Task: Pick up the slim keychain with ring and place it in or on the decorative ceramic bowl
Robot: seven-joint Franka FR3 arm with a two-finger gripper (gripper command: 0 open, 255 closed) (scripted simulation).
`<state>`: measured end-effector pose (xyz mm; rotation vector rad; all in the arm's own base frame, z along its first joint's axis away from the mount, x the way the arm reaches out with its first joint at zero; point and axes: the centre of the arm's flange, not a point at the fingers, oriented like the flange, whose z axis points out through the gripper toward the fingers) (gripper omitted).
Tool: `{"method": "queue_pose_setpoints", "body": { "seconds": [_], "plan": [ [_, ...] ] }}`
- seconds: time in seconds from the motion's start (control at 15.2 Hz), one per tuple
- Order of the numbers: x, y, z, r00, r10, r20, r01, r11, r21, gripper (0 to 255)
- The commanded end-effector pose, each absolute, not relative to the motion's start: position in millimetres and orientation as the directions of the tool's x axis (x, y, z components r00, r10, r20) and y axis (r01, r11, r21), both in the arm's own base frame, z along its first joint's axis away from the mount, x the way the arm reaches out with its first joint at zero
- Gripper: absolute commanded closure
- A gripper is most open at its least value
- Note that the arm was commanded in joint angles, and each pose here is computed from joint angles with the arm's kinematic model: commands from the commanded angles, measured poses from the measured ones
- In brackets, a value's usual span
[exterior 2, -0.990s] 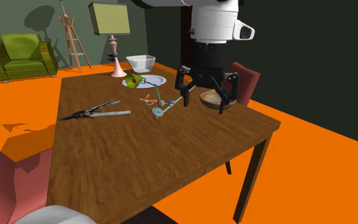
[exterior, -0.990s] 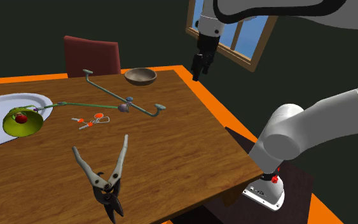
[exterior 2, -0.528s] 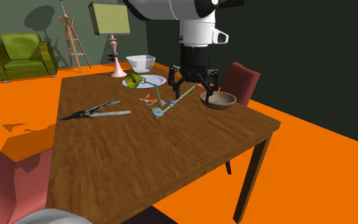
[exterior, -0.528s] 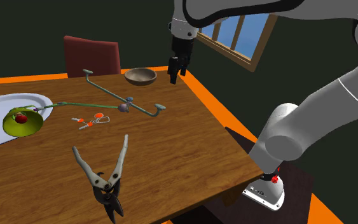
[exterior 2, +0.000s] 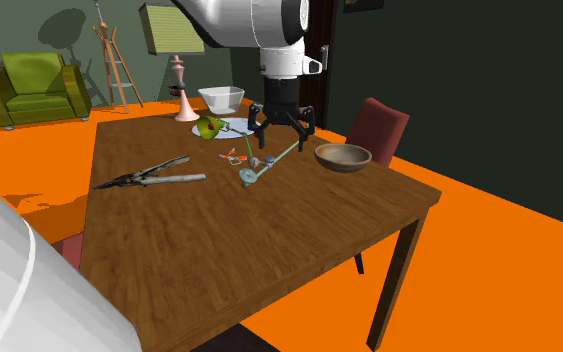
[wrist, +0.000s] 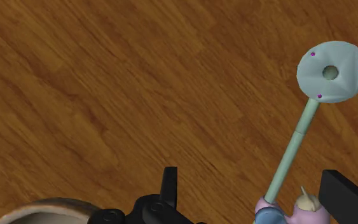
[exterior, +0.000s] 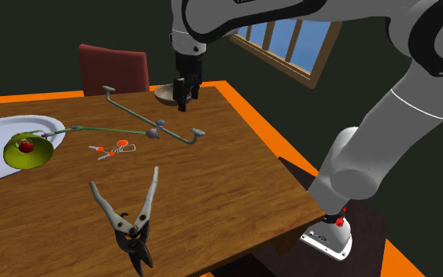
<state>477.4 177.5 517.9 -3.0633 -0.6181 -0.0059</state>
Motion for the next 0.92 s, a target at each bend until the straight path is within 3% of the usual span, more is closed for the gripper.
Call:
{"method": "queue_pose_setpoints", "body": {
  "seconds": [0.0, 0.86],
  "plan": [
    [490, 200, 512, 0.909, 0.418, 0.007, 0.418, -0.908, -0.014, 0],
    [557, 356, 478, 0.802, 0.597, 0.001, 0.597, -0.802, 0.0, 0]
  ]
}}
